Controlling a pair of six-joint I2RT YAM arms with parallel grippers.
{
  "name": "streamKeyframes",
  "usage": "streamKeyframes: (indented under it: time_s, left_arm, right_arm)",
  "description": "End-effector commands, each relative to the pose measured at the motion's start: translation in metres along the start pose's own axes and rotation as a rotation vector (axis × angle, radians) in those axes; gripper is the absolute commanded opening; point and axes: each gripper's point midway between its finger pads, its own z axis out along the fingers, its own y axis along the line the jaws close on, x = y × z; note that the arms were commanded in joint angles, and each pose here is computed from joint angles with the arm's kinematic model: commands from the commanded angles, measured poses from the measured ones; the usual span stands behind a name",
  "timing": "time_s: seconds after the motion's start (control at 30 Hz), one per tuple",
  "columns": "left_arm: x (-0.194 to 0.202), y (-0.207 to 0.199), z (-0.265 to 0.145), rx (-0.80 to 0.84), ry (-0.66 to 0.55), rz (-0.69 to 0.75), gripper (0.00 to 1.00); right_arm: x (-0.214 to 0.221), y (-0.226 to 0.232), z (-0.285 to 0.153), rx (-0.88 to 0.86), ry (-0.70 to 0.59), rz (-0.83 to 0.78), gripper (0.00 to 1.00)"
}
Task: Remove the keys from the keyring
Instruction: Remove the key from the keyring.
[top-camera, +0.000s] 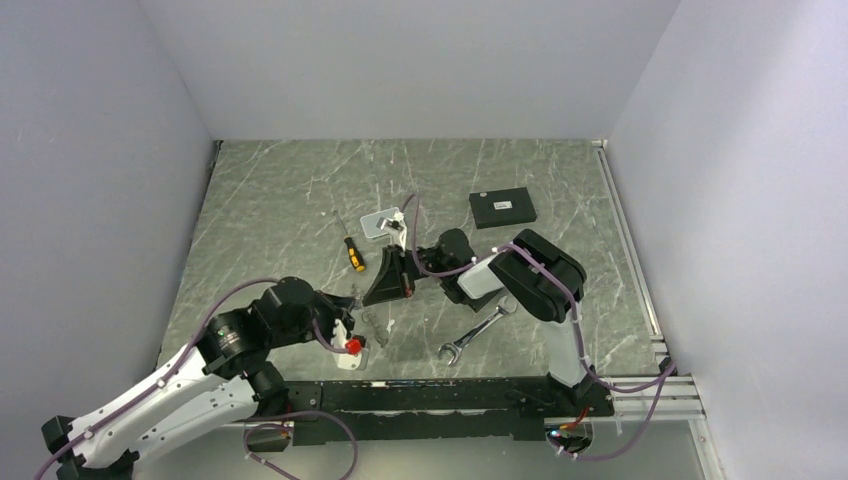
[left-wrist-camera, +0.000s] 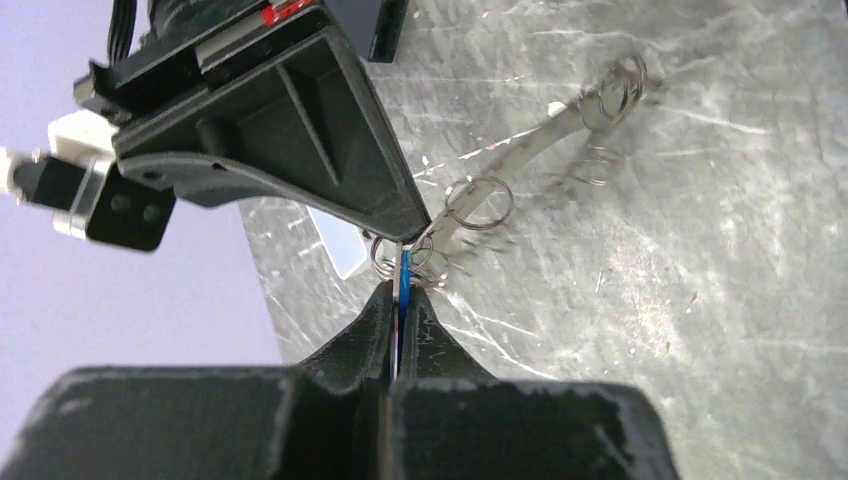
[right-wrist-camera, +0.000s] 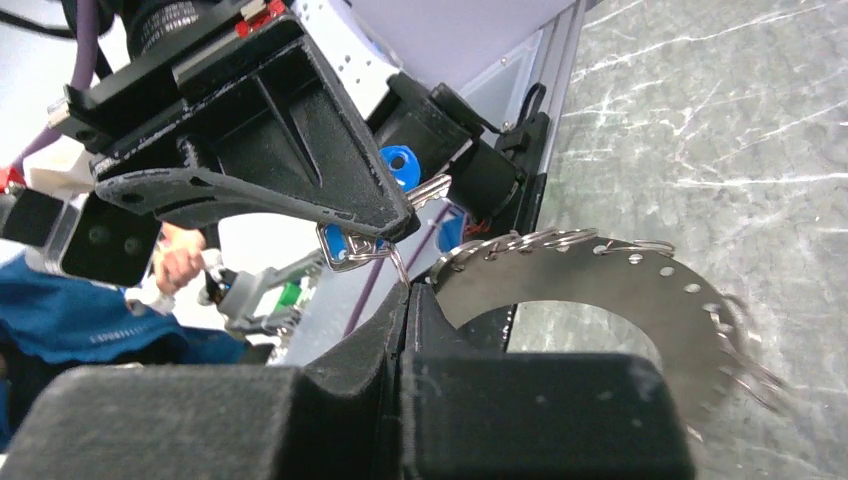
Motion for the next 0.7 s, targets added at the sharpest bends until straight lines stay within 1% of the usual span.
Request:
streamKeyframes:
  time_s: [0.0, 0.2, 0.43, 0.53, 0.67]
  left_arm:
    - [-0.015, 0.033, -0.006, -0.141, -0.055, -0.162, 0.00]
    - [-0.007, 0.034, -0.006, -0.171, -0.040, -0.274, 0.00]
    - [0.002, 0.034, -0.005, -0.190, -0.029, -0.437, 0.00]
    - [0.004, 0.029, -0.005, -0.178, -0.027, -0.469, 0.00]
    - [0.008, 0.024, -0.004, -0.188, -0.027, -0.451, 0.00]
  right_arm:
    - [-0.034, 0.018, -0.005, -0.039, -0.157, -0.100, 0.00]
    - [-0.033, 0.010, -0.008, -0.018, -0.178, -0.033, 0.00]
    - [-0.037, 0.007, -0.012, -0.004, -0.206, 0.019, 0.00]
    - [-0.039, 0.002, -0.016, 0.007, -0.219, 0.034, 0.00]
    - [-0.040, -0.001, -0.018, 0.015, -0.227, 0.053, 0.00]
